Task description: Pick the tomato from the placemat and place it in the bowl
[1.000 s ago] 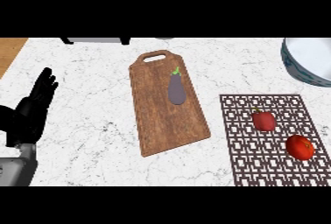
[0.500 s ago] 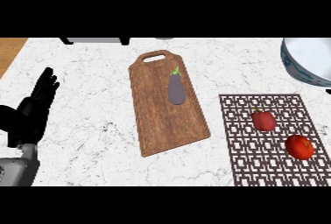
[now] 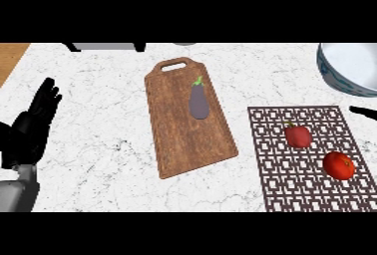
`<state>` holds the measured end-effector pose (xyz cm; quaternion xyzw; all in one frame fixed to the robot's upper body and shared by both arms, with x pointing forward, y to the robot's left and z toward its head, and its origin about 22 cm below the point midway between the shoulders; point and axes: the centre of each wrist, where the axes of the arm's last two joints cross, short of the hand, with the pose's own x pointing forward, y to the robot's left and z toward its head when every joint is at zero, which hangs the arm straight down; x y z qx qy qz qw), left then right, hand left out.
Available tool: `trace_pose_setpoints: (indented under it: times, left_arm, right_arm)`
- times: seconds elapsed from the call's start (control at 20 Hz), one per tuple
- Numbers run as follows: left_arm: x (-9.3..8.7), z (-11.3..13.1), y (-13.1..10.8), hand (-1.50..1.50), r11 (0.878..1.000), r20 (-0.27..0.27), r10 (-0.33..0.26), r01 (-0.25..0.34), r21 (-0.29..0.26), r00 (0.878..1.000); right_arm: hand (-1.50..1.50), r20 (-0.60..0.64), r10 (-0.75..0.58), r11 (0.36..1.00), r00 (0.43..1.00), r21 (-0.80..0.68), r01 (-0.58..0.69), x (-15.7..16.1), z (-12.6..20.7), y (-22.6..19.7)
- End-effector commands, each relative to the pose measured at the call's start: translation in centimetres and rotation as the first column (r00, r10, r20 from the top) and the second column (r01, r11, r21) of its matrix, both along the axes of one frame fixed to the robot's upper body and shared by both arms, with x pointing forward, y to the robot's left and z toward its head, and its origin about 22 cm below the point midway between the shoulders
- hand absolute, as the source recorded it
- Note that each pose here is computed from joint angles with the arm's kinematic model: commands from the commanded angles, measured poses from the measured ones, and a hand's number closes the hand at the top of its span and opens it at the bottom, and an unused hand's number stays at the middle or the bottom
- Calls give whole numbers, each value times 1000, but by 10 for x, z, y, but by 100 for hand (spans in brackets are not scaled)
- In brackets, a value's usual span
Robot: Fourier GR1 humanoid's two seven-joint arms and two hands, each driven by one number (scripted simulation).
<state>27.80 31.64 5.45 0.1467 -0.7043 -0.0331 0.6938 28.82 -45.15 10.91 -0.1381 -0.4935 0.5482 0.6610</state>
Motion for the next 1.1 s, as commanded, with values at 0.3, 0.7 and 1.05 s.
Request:
trace_pose_setpoints:
  times: [0.3,0.7,1.05]
  left_arm:
    - [-6,7,-11,0,1000,16,0,0,-1,1000]
    - [-15,-2,-18,0,1000,-5,-3,3,-16,1000]
    - [5,-2,-9,0,1000,-1,6,-6,6,1000]
  right_arm:
    - [-150,30,5,1000,1000,-25,-4,-5,-25,13]
    - [-150,-15,9,1000,1000,-13,-9,-13,-72,27]
    - [-150,-6,-3,999,1000,-33,3,-19,-90,27]
